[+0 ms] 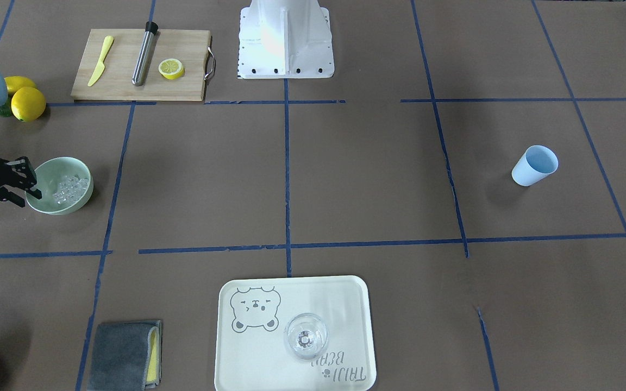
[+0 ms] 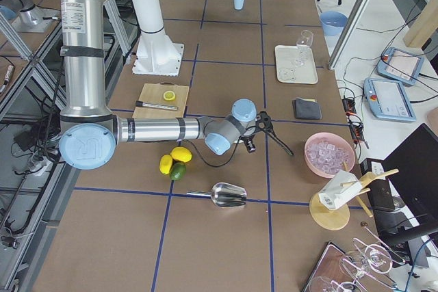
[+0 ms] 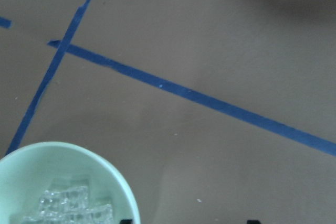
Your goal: Pour ice into bowl
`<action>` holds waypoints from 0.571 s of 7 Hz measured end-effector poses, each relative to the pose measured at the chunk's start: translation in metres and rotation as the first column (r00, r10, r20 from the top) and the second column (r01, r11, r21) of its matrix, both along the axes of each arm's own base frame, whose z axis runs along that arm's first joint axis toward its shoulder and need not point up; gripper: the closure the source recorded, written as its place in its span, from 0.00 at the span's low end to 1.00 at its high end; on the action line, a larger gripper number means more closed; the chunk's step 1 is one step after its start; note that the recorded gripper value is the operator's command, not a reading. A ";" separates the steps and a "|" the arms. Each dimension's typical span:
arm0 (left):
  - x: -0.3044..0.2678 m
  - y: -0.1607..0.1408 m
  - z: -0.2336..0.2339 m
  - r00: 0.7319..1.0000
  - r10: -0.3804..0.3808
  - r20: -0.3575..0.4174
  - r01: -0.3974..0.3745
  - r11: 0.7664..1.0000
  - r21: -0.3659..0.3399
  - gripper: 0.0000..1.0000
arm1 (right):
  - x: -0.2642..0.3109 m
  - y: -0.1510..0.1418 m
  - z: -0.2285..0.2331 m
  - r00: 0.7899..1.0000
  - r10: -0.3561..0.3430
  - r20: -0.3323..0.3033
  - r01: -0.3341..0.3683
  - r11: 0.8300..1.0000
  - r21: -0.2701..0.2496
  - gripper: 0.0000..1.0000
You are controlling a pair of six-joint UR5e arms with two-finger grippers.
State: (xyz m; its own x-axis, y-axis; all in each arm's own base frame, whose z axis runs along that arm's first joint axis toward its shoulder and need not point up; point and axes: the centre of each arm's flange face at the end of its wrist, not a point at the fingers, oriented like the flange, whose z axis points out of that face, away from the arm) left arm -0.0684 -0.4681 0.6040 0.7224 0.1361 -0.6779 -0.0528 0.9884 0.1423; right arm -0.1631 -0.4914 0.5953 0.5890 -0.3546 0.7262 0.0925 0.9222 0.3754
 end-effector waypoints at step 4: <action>0.000 0.003 0.005 1.000 -0.001 -0.002 0.001 1.000 -0.009 0.00 | 0.185 -0.023 0.028 0.989 0.047 -0.141 -0.062 0.992 -0.107 0.00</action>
